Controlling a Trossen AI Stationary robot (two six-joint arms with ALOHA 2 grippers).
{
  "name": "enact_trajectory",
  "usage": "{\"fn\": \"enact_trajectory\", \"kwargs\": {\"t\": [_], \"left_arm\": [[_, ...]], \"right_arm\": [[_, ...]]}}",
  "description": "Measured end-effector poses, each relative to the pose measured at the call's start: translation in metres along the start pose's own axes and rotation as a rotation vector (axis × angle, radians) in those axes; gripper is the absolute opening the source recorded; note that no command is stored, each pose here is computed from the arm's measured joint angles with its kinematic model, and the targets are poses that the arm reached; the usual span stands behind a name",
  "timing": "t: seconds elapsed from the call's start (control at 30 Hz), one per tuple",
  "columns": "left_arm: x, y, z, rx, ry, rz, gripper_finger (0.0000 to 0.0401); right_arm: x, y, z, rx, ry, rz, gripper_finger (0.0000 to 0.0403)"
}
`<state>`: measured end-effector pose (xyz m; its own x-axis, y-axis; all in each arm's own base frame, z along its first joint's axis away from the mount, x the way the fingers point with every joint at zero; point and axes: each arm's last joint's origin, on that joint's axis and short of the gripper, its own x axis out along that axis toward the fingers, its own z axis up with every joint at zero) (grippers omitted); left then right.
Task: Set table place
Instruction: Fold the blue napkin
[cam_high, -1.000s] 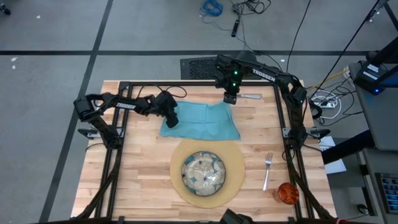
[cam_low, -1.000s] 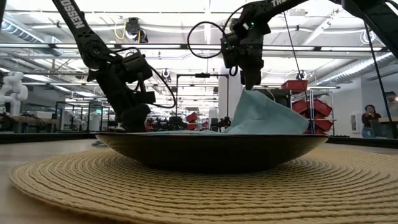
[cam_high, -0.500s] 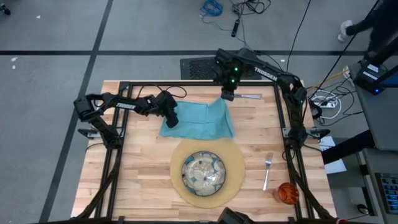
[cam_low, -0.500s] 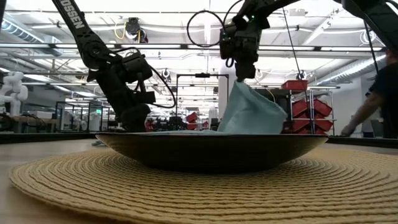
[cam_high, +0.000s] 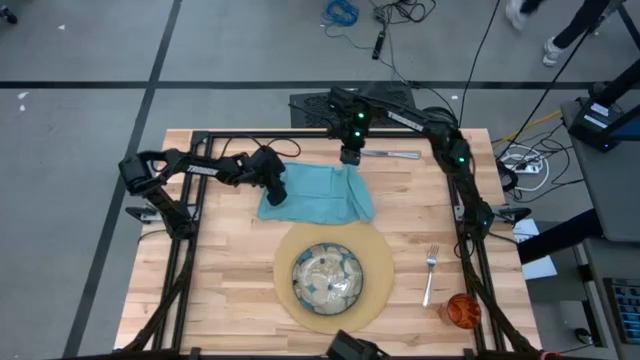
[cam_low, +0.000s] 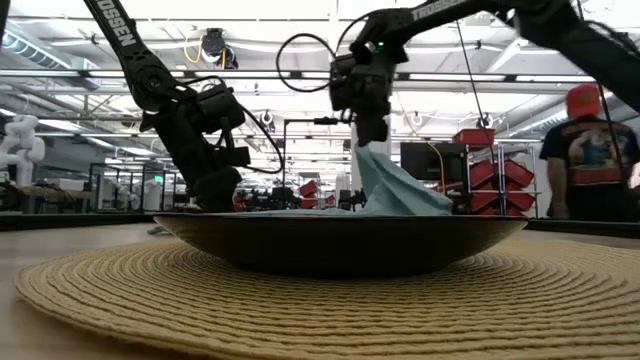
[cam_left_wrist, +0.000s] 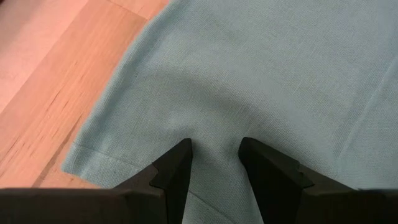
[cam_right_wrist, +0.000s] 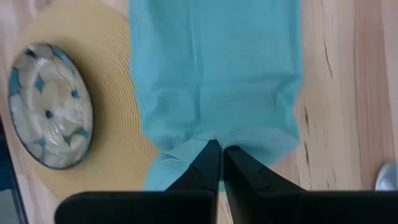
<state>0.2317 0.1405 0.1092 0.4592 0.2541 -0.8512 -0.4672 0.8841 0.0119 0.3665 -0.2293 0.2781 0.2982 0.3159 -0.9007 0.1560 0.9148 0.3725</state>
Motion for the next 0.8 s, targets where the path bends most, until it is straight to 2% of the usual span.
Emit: {"fn": "enact_trajectory", "kwargs": {"t": [0.13,0.33,0.47,0.6,0.8], "left_arm": [[0.0,0.0,0.0,0.0,-0.001,0.0,0.0136],[0.0,0.0,0.001,0.001,-0.004,0.0,0.0136],[0.0,0.0,0.001,0.001,-0.006,-0.001,0.0136],[0.0,-0.002,0.001,0.007,-0.007,0.0,0.0136],[0.0,-0.004,0.002,0.017,-0.011,-0.002,0.0136]], "right_arm": [[-0.003,-0.004,0.016,-0.02,-0.047,0.0,0.0],[0.0,-0.005,0.019,-0.024,-0.092,0.03,0.0],[-0.01,-0.002,0.028,-0.042,-0.207,0.055,0.0],[-0.012,-0.001,0.031,-0.036,-0.244,0.069,0.0],[-0.003,0.02,0.043,-0.096,-0.271,0.074,0.0]]}}
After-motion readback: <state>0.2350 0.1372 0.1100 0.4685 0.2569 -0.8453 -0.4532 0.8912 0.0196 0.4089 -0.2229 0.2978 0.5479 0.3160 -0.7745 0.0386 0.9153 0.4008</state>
